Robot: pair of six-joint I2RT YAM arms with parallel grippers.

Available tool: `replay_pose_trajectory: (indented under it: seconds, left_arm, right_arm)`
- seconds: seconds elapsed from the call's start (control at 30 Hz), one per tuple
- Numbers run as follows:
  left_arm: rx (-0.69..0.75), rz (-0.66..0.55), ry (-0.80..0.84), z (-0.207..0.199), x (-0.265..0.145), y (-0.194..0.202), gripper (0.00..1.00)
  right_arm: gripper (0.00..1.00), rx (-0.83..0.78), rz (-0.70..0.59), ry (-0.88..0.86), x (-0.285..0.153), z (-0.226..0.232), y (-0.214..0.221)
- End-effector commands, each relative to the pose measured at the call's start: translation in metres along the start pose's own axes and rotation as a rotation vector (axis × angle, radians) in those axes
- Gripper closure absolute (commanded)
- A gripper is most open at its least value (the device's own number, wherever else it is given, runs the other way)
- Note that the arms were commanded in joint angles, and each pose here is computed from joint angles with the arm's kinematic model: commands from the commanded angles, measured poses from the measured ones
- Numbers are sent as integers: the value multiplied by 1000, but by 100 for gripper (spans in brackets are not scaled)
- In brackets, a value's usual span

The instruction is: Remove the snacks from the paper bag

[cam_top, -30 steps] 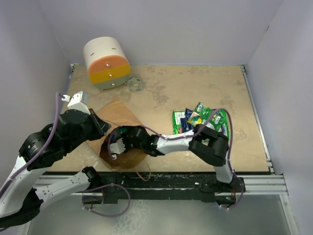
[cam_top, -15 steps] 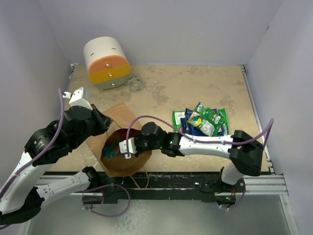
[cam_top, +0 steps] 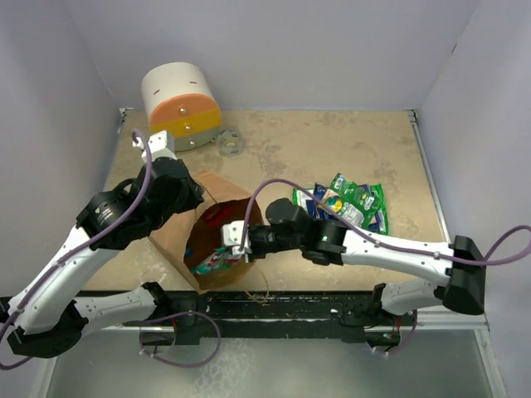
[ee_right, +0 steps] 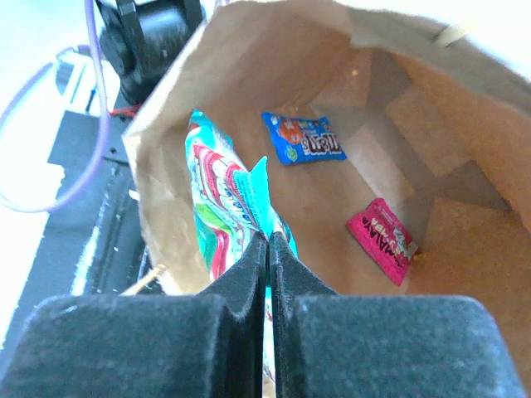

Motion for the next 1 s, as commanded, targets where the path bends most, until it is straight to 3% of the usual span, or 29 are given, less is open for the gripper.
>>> replay_pose_trajectory:
  seconds: [0.0,0.2,0.33,0.53,0.7,0.83,0.97]
  left_arm:
    - [-13,-70,-78,2,1,-20,100]
    - [-39,-84,-189,20,5,-14,100]
    - [-51,-96,-202,23,7,-13,100]
    - [-61,-125,-252,32,7,-13,100]
    - [-63,-122,-250,33,6,-12,100]
    - [-64,-108,-237,32,4,-10,100]
    - [-63,-119,-232,33,3,-12,100]
  right_arm:
    - [100,159,-170,60,-46,-2,-76]
    - [100,287,-145,225,-96,-12,-95]
    - [100,344,-209,376,-143,-22,-118]
    - [100,574,-240,850,-225,-52,-110]
    - [100,625,-210,1228,-281,-70,-95]
    - [100,620,-129,1467,-298,-85,-78]
    - [100,692,48,1535,-303,-130,-31]
Point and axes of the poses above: each gripper's point midway between its finger pads, its own x axis out along the fingers, its own z axis along the line the jaws close on, y = z × x, the point moved 4 cm from there along -x, back along the fingers, and after that the axes turned 9 degrees about x, right-handed, at the moved point
